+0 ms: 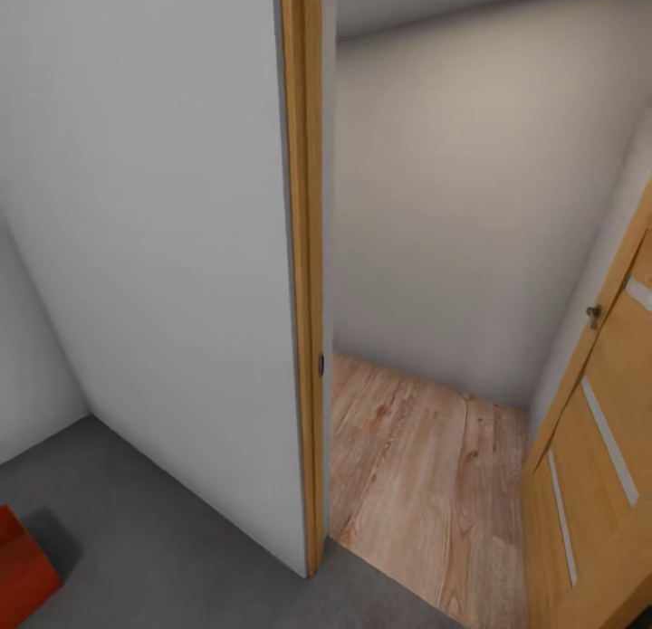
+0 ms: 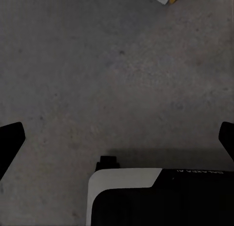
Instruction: Move the two storage containers from the living room to the garage. In the garage, place one container on the floor and stack the other container on top of it (either order is fine).
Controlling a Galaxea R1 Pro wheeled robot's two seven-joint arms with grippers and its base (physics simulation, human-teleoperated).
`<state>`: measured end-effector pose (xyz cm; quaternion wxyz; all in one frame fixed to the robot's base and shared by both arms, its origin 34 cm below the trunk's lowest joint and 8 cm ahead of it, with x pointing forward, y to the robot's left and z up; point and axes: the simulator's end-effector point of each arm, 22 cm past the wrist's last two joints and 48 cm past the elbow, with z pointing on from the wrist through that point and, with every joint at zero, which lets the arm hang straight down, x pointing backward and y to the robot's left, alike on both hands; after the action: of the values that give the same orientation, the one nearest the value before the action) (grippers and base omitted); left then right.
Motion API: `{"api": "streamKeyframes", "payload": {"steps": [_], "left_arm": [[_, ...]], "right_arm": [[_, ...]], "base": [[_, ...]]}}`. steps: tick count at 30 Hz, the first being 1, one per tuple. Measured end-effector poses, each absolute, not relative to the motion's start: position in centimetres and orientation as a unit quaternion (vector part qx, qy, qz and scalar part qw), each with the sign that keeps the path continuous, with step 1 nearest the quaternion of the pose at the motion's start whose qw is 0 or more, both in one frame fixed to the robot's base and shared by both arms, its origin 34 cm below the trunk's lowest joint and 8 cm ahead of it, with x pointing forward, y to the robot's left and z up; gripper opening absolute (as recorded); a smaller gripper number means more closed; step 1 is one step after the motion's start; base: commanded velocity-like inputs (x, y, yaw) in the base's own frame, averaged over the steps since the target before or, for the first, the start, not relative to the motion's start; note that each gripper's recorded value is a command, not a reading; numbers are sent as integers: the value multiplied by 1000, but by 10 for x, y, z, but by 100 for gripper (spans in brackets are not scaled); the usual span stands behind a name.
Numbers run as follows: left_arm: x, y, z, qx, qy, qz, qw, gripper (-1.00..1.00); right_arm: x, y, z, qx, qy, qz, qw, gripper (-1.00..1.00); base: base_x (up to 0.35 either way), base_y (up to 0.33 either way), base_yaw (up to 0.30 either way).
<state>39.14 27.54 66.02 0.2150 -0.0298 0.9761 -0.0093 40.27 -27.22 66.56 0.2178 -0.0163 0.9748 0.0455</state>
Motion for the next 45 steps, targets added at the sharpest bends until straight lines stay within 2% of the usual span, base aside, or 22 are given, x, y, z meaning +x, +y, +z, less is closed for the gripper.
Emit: {"api": "streamKeyframes", "payload": {"steps": [13, 27, 38, 45], "left_arm": [[392, 279, 661, -31, 976, -6, 216, 100], [392, 279, 660, -31, 976, -7, 216, 100], [392, 280, 661, -31, 976, -5, 216, 100], [392, 280, 660, -31, 976, -6, 215, 100]], "right_arm": [[403, -272, 666, -16, 975, 45, 218, 100], [403, -272, 666, -17, 975, 45, 218, 100], [403, -272, 666, -17, 975, 45, 218, 100], [403, -272, 666, -17, 975, 45, 218, 100]], "base": [[152, 228, -277], [21, 23, -277], [156, 193, -277], [29, 26, -277]]}}
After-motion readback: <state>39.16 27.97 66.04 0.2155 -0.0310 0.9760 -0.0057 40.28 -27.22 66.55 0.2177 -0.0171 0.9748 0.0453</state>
